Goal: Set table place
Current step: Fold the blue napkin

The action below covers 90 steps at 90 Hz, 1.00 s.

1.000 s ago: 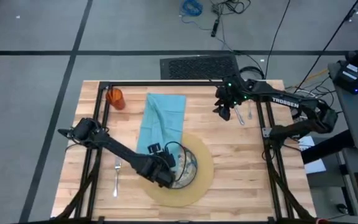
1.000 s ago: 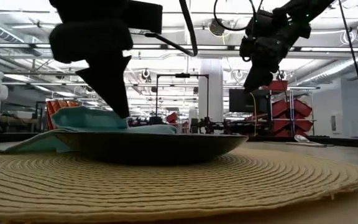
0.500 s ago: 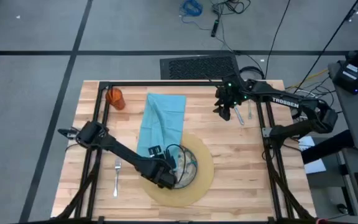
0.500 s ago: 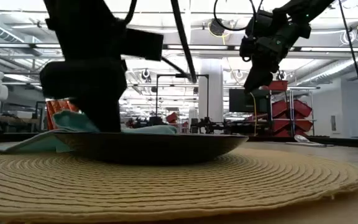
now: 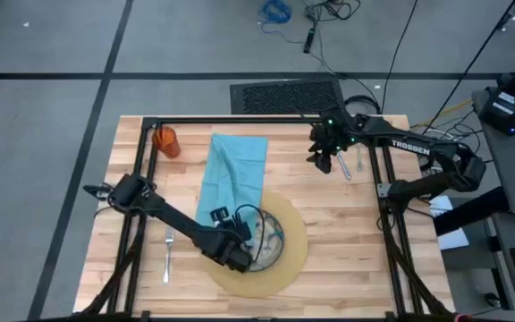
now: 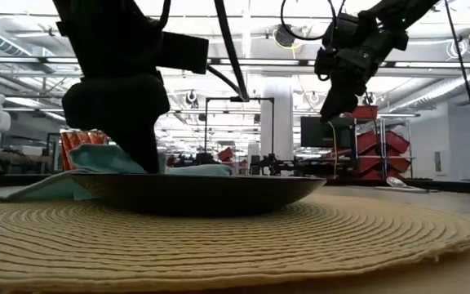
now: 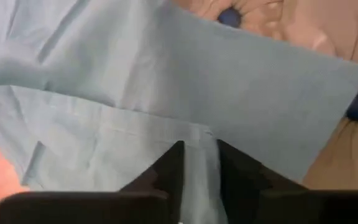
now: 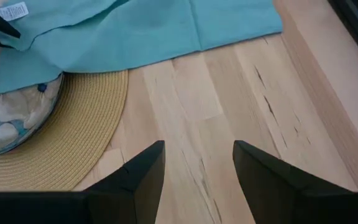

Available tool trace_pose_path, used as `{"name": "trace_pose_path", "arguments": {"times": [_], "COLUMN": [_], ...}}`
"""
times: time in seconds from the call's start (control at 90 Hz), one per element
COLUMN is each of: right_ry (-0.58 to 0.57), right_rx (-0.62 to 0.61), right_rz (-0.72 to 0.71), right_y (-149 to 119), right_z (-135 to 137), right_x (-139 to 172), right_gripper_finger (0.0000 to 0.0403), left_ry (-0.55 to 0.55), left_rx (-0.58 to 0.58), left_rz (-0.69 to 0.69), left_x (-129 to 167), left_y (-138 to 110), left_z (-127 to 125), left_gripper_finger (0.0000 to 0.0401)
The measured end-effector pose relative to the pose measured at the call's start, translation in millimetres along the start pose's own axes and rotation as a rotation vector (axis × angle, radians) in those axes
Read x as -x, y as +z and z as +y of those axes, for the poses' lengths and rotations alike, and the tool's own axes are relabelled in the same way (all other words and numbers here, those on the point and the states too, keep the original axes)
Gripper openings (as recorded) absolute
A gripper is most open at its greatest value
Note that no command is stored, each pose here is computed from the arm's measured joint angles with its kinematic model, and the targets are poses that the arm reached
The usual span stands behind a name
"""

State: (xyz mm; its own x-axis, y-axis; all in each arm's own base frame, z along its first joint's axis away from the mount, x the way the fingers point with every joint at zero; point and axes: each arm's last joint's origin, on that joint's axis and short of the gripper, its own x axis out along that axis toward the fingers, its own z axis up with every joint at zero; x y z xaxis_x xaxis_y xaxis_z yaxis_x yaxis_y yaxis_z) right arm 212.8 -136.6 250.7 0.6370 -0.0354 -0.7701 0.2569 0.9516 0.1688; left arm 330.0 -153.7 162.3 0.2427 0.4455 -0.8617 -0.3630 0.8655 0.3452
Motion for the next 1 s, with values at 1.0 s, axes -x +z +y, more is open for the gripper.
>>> {"name": "trace_pose_path", "arguments": {"times": [1.0], "right_ry": [0.005], "right_rx": [-0.022], "right_rz": [0.021], "right_y": [-2.1], "right_z": [0.4], "right_x": [0.0], "right_gripper_finger": [0.018], "left_ry": [0.212], "left_rx": [0.448], "left_rz": [0.03], "left_x": [46.1], "left_y": [-55.7], "left_z": [-9.9], "left_gripper_finger": [0.0]}}
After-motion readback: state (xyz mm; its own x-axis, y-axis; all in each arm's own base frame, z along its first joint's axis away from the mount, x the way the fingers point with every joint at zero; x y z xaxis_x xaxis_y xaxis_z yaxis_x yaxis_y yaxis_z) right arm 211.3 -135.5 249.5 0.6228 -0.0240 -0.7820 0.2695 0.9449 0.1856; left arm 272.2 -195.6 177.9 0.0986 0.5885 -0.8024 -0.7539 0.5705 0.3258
